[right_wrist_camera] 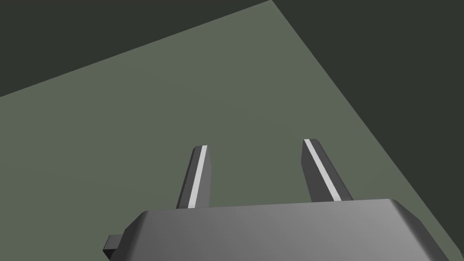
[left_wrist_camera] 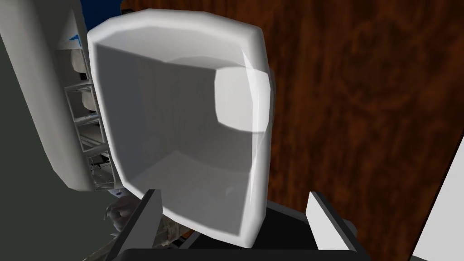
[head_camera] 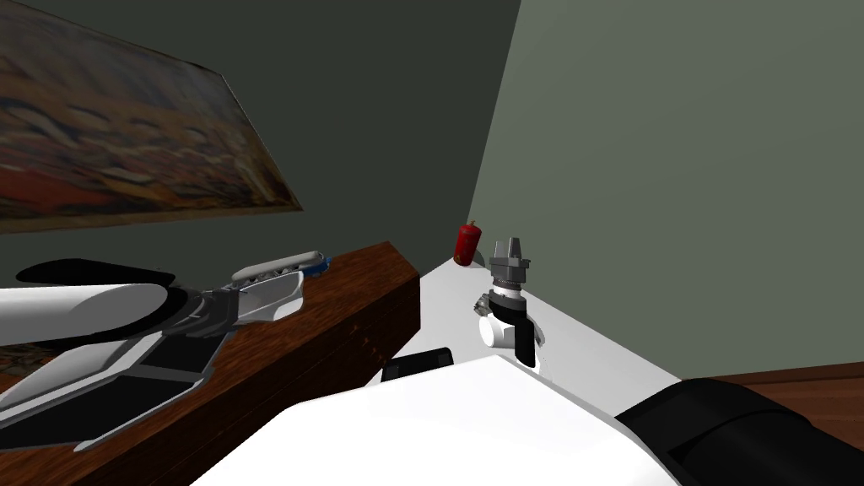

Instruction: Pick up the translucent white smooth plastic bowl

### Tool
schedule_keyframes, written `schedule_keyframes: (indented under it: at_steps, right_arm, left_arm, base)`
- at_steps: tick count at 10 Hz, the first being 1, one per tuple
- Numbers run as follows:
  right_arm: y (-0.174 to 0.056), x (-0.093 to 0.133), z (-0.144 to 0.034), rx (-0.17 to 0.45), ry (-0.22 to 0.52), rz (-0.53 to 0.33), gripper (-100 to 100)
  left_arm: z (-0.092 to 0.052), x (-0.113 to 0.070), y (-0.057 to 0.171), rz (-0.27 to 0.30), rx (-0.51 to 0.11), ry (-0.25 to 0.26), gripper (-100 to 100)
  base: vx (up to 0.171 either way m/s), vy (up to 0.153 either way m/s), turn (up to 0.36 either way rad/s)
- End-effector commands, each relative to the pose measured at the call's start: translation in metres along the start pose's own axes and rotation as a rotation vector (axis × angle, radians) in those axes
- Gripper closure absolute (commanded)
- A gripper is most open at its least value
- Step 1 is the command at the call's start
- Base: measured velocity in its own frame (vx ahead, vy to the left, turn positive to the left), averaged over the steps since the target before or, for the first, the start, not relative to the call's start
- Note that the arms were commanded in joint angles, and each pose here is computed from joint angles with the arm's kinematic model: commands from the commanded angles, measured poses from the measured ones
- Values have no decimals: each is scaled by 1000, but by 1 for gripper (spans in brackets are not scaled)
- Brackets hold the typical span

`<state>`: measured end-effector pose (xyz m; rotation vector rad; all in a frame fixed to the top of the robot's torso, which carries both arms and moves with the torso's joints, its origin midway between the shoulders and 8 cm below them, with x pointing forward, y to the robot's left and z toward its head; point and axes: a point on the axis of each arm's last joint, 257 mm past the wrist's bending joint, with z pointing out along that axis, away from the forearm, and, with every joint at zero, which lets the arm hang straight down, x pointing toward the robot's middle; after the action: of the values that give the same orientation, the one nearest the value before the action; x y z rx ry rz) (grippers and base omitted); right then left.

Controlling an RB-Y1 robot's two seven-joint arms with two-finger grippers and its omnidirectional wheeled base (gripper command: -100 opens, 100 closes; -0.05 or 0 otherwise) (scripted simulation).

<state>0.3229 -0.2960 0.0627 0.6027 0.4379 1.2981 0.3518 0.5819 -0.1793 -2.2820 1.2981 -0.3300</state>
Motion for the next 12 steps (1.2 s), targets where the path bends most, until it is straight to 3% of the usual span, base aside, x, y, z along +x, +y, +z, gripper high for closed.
schedule_keyframes:
  at_steps: [1, 2, 3, 4, 5, 7, 8, 9, 12]
  right_arm:
    - [0, 0, 0, 0, 0, 0, 0]
    - [0, 0, 0, 0, 0, 0, 0]
    - [0, 0, 0, 0, 0, 0, 0]
    - [0, 0, 0, 0, 0, 0, 0]
    - [0, 0, 0, 0, 0, 0, 0]
    - [0, 0, 0, 0, 0, 0, 0]
    - [0, 0, 0, 0, 0, 0, 0]
    - [0, 0, 0, 0, 0, 0, 0]
    - [0, 0, 0, 0, 0, 0, 0]
  left_arm:
    - [0, -3, 14, -12, -49, -9, -100]
    - [2, -5, 20, -17, -72, -12, -100]
    - [0, -2, 15, -12, -55, -10, -100]
    - [1, -2, 17, -14, -60, -11, 0]
    - [11, -5, 20, -18, -60, -14, -100]
    - [22, -9, 23, -22, -61, -17, -100]
    - [18, -9, 22, -22, -62, -16, -100]
    - [18, -9, 22, -21, -61, -16, 100]
    - [18, -9, 22, -20, -63, -17, 100]
  base:
    - [5, -14, 33]
    - [4, -5, 15]
    - [0, 0, 0]
    - [0, 0, 0]
    - [-2, 4, -13]
    - [-5, 7, -19]
    - [0, 0, 0]
    - [0, 0, 0]
    - [0, 0, 0]
